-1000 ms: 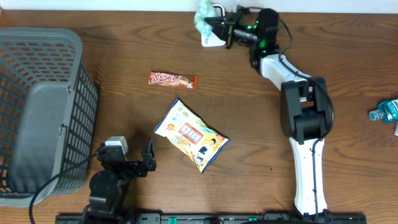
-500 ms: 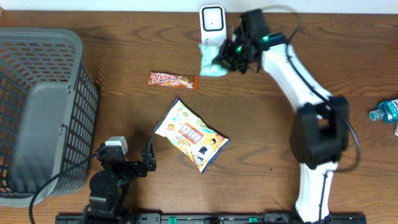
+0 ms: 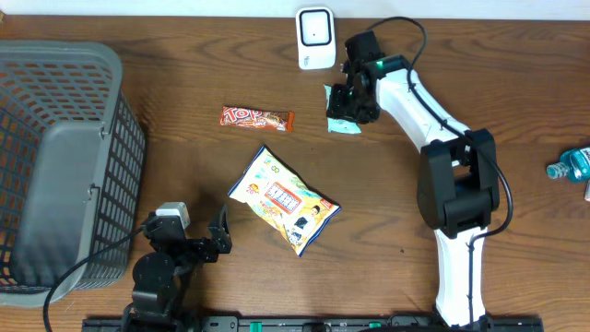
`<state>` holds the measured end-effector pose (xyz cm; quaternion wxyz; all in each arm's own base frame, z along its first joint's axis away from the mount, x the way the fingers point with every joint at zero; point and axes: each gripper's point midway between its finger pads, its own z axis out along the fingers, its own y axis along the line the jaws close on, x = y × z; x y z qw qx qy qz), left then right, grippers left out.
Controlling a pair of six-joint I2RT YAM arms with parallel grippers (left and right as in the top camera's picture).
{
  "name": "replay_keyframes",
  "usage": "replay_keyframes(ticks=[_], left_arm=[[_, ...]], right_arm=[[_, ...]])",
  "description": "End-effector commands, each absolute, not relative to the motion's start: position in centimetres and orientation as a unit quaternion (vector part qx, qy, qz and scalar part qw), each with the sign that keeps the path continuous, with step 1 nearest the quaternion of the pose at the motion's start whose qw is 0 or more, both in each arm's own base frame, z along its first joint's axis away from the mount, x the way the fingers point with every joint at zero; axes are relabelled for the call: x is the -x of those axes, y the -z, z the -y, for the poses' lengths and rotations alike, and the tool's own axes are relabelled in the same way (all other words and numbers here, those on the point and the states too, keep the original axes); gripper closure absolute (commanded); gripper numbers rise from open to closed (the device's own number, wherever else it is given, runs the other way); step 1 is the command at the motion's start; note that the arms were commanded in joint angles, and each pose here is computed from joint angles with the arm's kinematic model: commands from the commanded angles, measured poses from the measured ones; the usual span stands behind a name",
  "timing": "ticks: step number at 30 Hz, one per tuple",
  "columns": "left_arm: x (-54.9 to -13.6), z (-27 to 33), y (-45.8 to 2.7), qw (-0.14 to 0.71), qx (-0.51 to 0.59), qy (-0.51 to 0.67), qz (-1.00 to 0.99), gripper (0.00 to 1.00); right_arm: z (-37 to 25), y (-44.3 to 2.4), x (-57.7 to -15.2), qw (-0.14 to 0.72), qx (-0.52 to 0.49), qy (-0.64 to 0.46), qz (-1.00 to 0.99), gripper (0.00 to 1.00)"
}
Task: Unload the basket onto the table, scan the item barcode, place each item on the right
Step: 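Lower the green packet onto the table below the scanner and release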
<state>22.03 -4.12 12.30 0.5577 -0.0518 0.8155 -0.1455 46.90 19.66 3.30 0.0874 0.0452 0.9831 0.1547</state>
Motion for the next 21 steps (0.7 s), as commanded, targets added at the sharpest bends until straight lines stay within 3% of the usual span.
replay_keyframes(ticks=[1, 5, 7, 14, 21], left_arm=[[-21.9, 4.1, -11.3, 0.546, 0.056, 0.145, -0.823, 0.02], [-21.9, 4.1, -11.3, 0.546, 0.056, 0.145, -0.823, 0.02], [-21.9, 4.1, -11.3, 0.546, 0.056, 0.145, -0.823, 0.02], [-21.9, 4.1, -11.3, 0.546, 0.056, 0.145, -0.823, 0.02], [-21.9, 4.1, -11.3, 0.546, 0.056, 0.145, -0.823, 0.02]], right_arm=[[-19.5, -7.0, -47.3, 0.124, -0.02, -0.143, -0.982, 0.56], [-19.4, -10.9, -47.8, 0.182, -0.012, -0.113, -0.977, 0.37], [-19.4, -11.3, -47.8, 0.201, -0.008, -0.081, -0.976, 0.33], [-22.3, -9.0, -47.3, 0.228, 0.065, 0.01, -0.971, 0.34], [-20.9, -4.7, -47.0, 0.224, 0.089, 0.151, -0.959, 0.41]])
